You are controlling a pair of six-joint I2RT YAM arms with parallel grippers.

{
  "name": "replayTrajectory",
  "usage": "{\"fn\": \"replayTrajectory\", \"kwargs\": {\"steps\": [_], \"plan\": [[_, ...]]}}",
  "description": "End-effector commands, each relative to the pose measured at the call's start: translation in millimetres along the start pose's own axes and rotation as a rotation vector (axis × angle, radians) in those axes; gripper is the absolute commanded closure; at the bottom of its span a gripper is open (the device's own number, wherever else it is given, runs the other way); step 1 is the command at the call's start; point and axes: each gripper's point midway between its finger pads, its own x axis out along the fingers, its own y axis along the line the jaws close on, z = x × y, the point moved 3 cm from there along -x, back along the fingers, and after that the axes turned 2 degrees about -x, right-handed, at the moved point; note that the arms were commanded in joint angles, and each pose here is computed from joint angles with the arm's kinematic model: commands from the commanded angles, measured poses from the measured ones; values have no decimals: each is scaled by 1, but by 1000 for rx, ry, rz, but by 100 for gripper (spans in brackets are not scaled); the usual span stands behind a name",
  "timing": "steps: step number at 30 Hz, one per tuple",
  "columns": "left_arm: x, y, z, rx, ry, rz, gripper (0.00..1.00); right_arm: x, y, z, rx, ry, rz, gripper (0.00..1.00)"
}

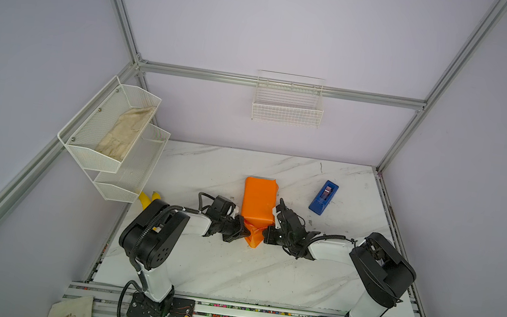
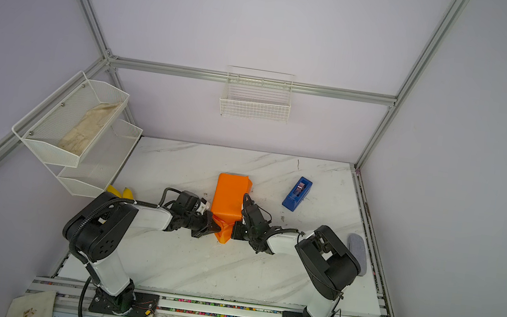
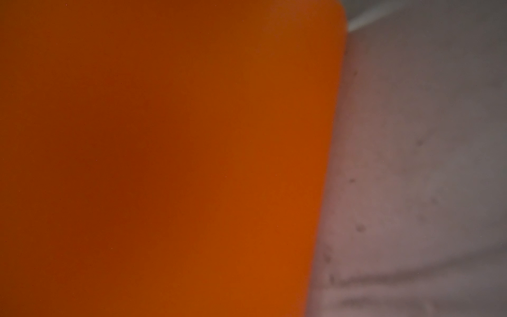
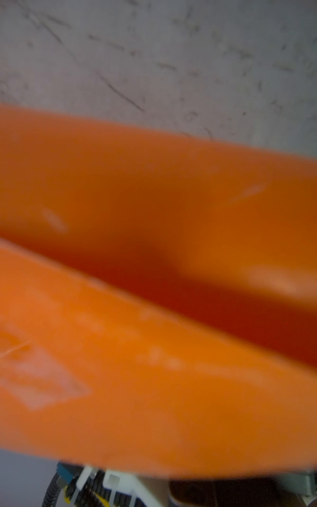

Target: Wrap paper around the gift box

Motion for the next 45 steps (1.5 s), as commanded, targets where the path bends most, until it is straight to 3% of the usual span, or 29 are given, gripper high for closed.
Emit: {"fn": "replayTrajectory", "kwargs": {"steps": [1,19,32,45], "plan": [[5,33,-13,-59,34,104,95,5,8,12,-2,-33,28,100],[6,28,-10,-48,30,114,95,19,10,14,-1,-35,47,100],[-14,-24,18,22,-75,62,93,17,0,7,28,-27,16,100],[-13,-45,34,35,-123,-4,94,18,0,4,24,-15,23,100]]}}
